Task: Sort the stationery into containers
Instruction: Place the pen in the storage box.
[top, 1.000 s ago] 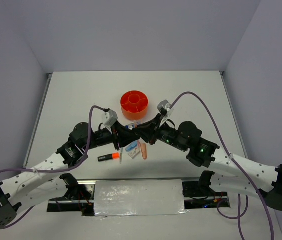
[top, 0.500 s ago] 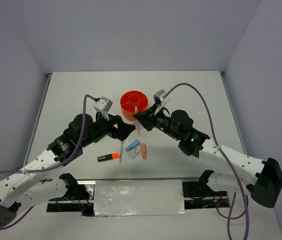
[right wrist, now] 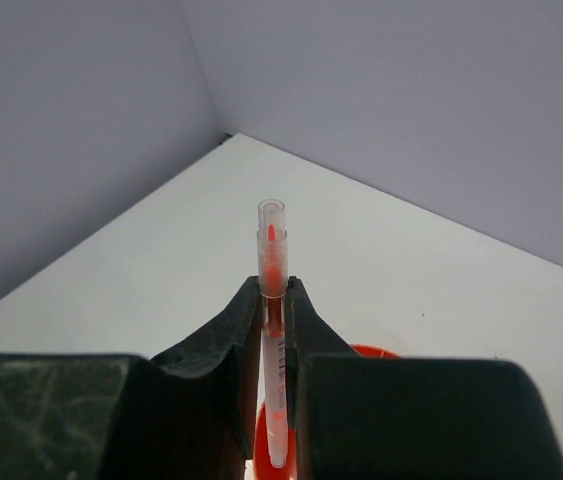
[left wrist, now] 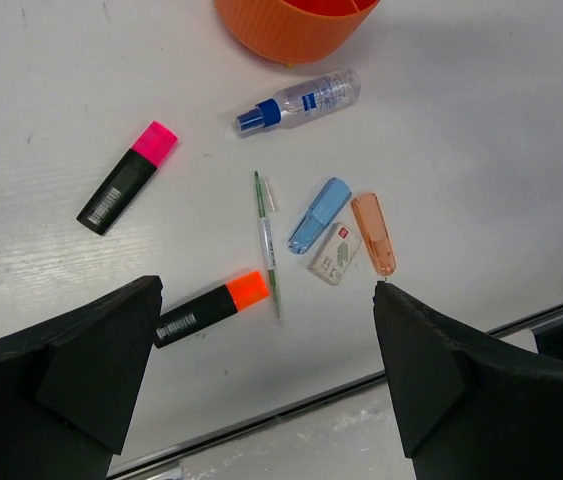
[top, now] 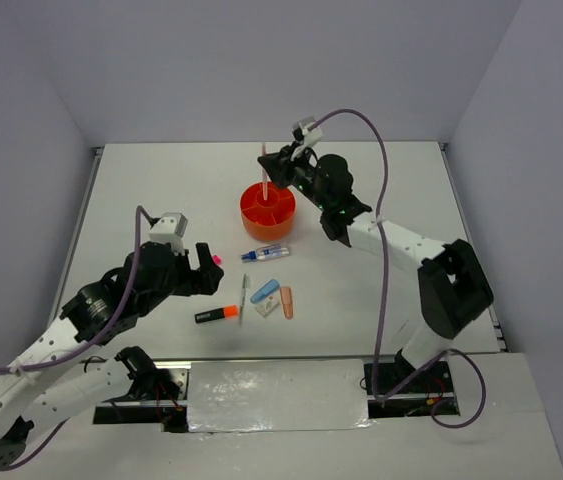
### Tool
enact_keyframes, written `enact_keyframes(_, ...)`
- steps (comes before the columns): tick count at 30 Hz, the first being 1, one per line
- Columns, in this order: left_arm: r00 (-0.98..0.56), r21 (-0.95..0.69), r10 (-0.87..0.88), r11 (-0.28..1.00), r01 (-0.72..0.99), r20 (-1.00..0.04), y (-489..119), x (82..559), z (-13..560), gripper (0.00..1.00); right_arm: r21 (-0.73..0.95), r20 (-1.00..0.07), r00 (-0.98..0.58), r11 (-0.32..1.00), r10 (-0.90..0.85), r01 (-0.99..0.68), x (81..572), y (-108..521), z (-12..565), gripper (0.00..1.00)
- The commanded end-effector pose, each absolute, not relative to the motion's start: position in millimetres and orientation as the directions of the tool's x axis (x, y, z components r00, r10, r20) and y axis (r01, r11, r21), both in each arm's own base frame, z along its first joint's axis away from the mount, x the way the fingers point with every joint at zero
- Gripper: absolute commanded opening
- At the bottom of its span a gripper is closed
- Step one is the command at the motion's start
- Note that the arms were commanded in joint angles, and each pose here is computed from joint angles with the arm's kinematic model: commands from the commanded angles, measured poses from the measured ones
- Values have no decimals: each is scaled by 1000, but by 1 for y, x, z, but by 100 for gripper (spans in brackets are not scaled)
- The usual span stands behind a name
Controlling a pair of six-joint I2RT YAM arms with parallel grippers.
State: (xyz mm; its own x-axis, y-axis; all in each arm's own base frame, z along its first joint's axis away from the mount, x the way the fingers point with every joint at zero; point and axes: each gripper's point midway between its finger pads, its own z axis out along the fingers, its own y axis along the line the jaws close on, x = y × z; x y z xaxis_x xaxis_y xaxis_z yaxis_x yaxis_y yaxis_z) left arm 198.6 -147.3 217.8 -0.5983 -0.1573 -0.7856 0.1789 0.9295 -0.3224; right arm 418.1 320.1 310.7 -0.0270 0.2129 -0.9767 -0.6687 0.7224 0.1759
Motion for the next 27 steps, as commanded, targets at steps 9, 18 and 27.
enact_keyframes(9, -558, -360, -177, 903, 236, -811, -145, 188, 230, 99, 127, -983, 12, 716, 185, -687, 467, 343, 288, 0)
enact_keyframes(18, -579, -373, -162, 889, 265, -799, -155, 187, 223, 99, 165, -981, -34, 716, 193, -678, 468, 332, 245, 2)
enact_keyframes(27, -585, -386, -168, 882, 270, -793, -157, 186, 220, 99, 195, -975, -65, 687, 210, -700, 463, 329, 239, 18)
